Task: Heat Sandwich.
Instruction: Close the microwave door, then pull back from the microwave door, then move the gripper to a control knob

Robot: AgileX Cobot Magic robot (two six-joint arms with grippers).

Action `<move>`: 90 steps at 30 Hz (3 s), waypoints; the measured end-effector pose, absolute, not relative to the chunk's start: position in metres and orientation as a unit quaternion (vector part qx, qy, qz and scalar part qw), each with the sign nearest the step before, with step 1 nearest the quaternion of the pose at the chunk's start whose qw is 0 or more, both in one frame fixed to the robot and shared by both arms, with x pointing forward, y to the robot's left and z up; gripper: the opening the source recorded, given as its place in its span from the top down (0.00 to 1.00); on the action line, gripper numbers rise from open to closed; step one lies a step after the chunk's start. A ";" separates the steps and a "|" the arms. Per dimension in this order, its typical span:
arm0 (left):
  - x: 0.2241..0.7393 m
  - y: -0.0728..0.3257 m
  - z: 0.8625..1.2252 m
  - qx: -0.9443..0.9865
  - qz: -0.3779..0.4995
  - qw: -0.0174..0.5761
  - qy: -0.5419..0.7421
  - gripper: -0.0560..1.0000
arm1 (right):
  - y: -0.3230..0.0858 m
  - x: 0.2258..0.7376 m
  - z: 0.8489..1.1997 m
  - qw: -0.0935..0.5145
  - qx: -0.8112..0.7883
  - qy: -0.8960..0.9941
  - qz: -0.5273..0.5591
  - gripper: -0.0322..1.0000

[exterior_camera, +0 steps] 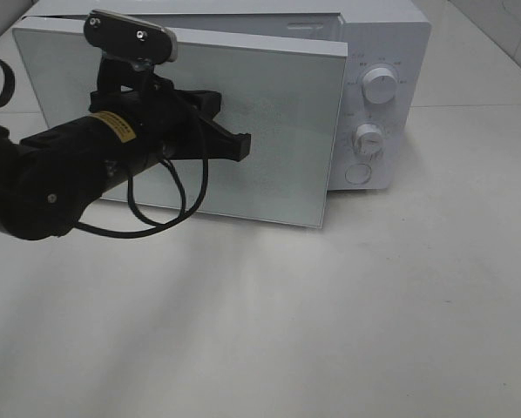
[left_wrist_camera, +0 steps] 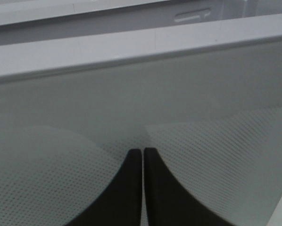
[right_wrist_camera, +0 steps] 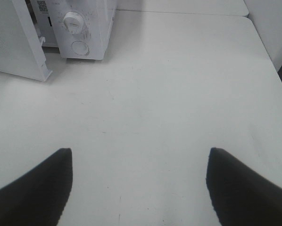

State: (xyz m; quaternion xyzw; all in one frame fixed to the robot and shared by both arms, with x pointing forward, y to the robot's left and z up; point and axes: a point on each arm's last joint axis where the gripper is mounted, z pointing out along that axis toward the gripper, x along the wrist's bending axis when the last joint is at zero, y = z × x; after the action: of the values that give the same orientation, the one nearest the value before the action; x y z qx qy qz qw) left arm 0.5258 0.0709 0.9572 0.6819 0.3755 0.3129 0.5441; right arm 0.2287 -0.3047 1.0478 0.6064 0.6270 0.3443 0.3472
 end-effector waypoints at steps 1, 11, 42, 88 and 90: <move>0.528 0.068 0.957 0.682 0.312 0.543 0.377 0.95 | -0.305 0.229 1.048 0.347 0.606 0.627 0.344 0.23; 0.551 0.038 0.957 0.683 0.311 0.538 0.383 0.95 | -0.305 0.229 1.048 0.347 0.606 0.627 0.344 0.23; 0.581 0.001 0.952 0.707 0.282 0.517 0.392 0.95 | -0.305 0.229 1.048 0.347 0.606 0.627 0.344 0.23; 0.507 0.026 0.961 0.743 0.234 0.490 0.392 0.95 | -0.305 0.229 1.048 0.347 0.606 0.627 0.344 0.23; 0.502 0.029 0.963 0.751 0.223 0.482 0.392 0.94 | -0.305 0.229 1.048 0.347 0.606 0.627 0.344 0.23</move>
State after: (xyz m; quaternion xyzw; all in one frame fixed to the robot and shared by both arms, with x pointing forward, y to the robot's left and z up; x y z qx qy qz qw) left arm 0.5024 0.0288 0.9629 0.7509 0.3923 0.2227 0.4824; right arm 0.2287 -0.3047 1.0478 0.6064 0.6270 0.3443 0.3472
